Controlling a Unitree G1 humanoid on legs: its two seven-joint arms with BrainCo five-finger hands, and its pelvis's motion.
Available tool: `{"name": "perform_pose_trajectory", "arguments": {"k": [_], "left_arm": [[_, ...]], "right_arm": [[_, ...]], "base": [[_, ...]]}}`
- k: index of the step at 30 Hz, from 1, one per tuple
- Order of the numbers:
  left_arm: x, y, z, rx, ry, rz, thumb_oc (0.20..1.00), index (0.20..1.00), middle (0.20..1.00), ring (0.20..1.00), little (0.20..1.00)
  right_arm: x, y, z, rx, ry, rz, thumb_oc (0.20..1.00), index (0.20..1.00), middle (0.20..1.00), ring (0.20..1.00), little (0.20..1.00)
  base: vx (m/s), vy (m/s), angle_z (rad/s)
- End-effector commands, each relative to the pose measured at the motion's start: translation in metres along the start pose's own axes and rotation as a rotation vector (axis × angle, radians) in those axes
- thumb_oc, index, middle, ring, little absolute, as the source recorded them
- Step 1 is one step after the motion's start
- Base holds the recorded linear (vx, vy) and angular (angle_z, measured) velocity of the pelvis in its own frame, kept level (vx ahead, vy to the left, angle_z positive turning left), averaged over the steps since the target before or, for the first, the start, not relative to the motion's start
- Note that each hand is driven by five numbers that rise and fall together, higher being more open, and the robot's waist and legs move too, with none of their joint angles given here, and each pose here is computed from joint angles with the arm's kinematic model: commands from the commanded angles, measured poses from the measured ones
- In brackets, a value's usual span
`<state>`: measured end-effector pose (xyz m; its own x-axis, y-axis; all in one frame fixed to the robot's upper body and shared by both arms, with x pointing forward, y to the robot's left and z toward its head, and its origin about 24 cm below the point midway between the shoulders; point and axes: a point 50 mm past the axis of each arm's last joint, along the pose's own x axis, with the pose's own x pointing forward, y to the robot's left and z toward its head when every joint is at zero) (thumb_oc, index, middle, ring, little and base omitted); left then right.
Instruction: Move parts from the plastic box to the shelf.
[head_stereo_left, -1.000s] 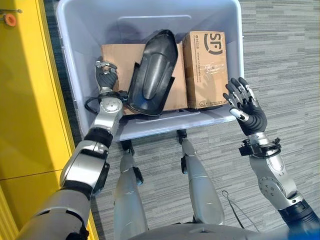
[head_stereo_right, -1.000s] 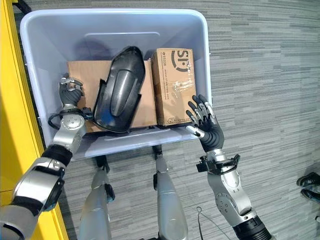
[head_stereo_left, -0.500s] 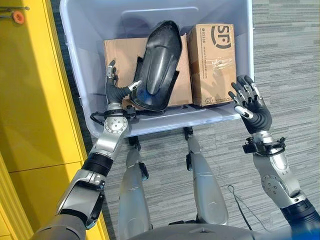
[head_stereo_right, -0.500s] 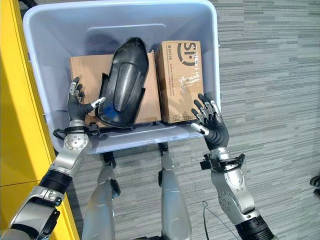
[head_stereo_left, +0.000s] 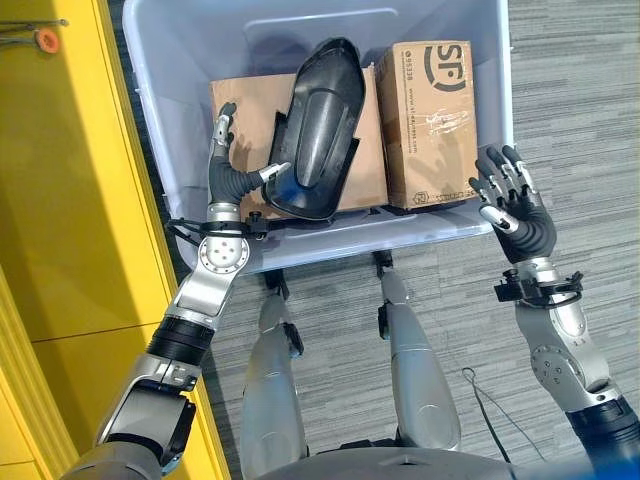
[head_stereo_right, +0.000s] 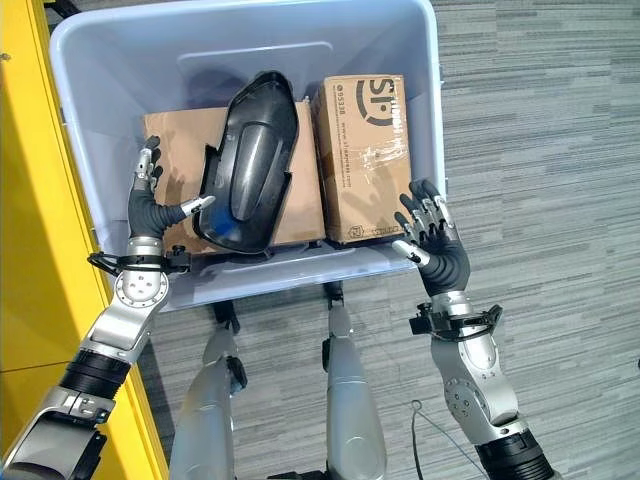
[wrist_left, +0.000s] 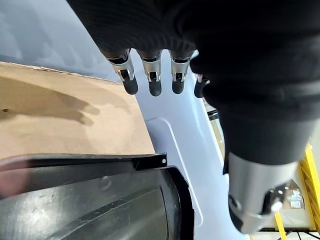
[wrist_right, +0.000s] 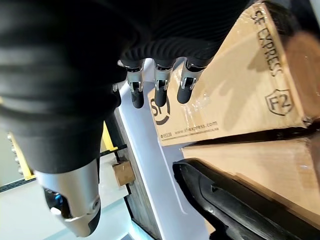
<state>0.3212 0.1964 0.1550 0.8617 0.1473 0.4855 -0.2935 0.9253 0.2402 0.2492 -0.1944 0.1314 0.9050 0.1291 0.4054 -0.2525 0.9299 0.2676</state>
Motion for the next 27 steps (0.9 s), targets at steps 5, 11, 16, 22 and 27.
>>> {"name": "perform_pose_trajectory", "arguments": {"k": [5, 11, 16, 22, 27], "left_arm": [[0.014, -0.003, 0.003, 0.022, -0.021, -0.014, 1.0, 1.0, 1.0, 1.0, 1.0], [0.016, -0.018, -0.014, 0.055, 0.072, -0.057, 1.0, 1.0, 1.0, 1.0, 1.0], [0.021, -0.026, -0.026, 0.091, 0.142, -0.044, 1.0, 1.0, 1.0, 1.0, 1.0], [0.023, -0.024, -0.038, 0.063, 0.219, -0.002, 1.0, 1.0, 1.0, 1.0, 1.0], [0.025, -0.026, -0.04, 0.094, 0.231, 0.001, 1.0, 1.0, 1.0, 1.0, 1.0]], "right_arm": [[0.005, -0.001, 0.022, -0.046, -0.085, 0.049, 1.0, 1.0, 1.0, 1.0, 1.0], [0.005, 0.001, 0.019, -0.032, -0.073, 0.052, 1.0, 1.0, 1.0, 1.0, 1.0], [0.004, 0.002, 0.019, -0.021, -0.071, 0.058, 1.0, 1.0, 1.0, 1.0, 1.0], [0.002, 0.002, 0.02, -0.026, -0.078, 0.06, 1.0, 1.0, 1.0, 1.0, 1.0], [0.001, 0.002, 0.02, -0.029, -0.072, 0.06, 1.0, 1.0, 1.0, 1.0, 1.0]], "base": [[0.0, 0.0, 0.0], [0.0, 0.0, 0.0], [0.0, 0.0, 0.0], [0.0, 0.0, 0.0], [0.0, 0.0, 0.0]]}}
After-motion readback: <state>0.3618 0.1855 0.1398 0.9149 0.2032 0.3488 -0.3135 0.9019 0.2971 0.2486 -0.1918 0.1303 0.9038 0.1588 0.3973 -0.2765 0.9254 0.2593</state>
